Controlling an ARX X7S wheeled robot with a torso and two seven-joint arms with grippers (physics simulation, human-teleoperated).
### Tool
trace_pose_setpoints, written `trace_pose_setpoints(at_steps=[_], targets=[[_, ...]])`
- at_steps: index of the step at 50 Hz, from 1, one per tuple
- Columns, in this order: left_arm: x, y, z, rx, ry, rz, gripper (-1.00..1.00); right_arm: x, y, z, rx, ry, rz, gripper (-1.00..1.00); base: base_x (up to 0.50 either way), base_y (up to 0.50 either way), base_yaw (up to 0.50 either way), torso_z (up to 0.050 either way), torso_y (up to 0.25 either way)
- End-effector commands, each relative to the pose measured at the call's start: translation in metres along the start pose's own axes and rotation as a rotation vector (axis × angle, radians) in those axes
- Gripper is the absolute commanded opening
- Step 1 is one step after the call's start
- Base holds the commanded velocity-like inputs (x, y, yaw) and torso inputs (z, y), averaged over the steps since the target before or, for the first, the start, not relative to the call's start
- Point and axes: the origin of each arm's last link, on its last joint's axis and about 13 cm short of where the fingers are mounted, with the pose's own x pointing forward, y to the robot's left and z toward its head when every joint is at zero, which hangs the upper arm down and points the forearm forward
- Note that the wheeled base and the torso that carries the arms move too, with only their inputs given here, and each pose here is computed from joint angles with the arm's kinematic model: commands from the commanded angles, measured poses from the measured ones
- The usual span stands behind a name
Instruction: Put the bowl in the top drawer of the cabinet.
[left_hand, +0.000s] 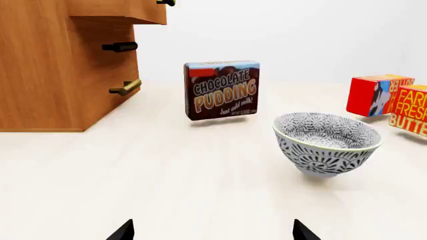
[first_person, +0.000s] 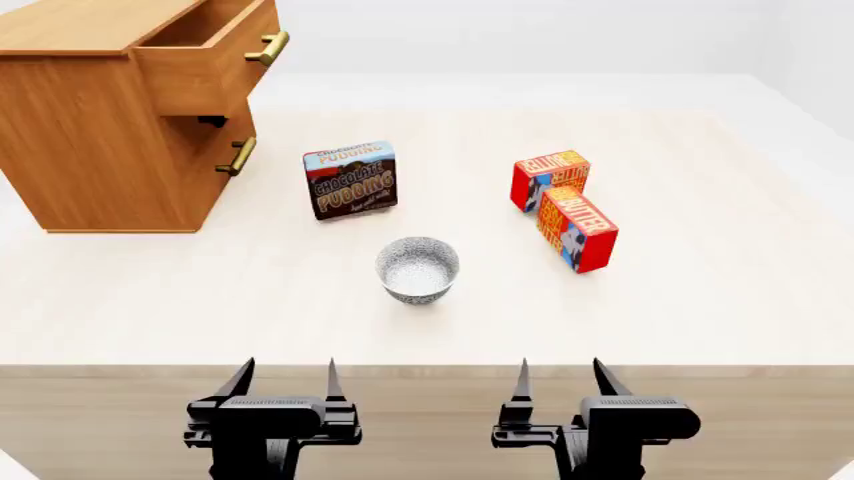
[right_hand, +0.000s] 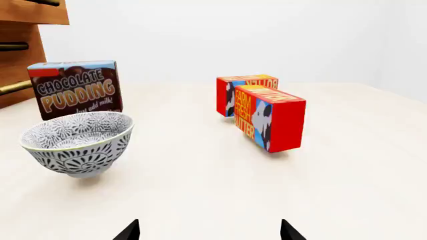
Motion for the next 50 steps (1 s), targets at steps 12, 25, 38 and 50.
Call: trace_pose_setpoints(at_steps=[12,25,38,50], targets=[[0.018,0.004,0.031,-0.064,0.076,-0.002,1.0,-0.003,-0.009,0.01,-0.102,0.08,-0.044,1.0,0.0,0.0,0.0,0.0,0.0],[0.066,0.01,0.079,0.021,0.054,-0.018,1.0,0.045,-0.002,0.057,-0.091,0.14,0.046,1.0,0.0,0.0,0.0,0.044,0.0],[0.107,0.02,0.158,0.078,0.059,-0.043,1.0,0.073,-0.016,0.154,-0.107,0.147,0.023,1.0,0.0,0.0,0.0,0.05,0.0],[0.127,0.028,0.246,0.073,-0.02,0.023,1.0,0.092,-0.026,0.208,-0.062,0.155,0.025,1.0,0.0,0.0,0.0,0.05,0.0]])
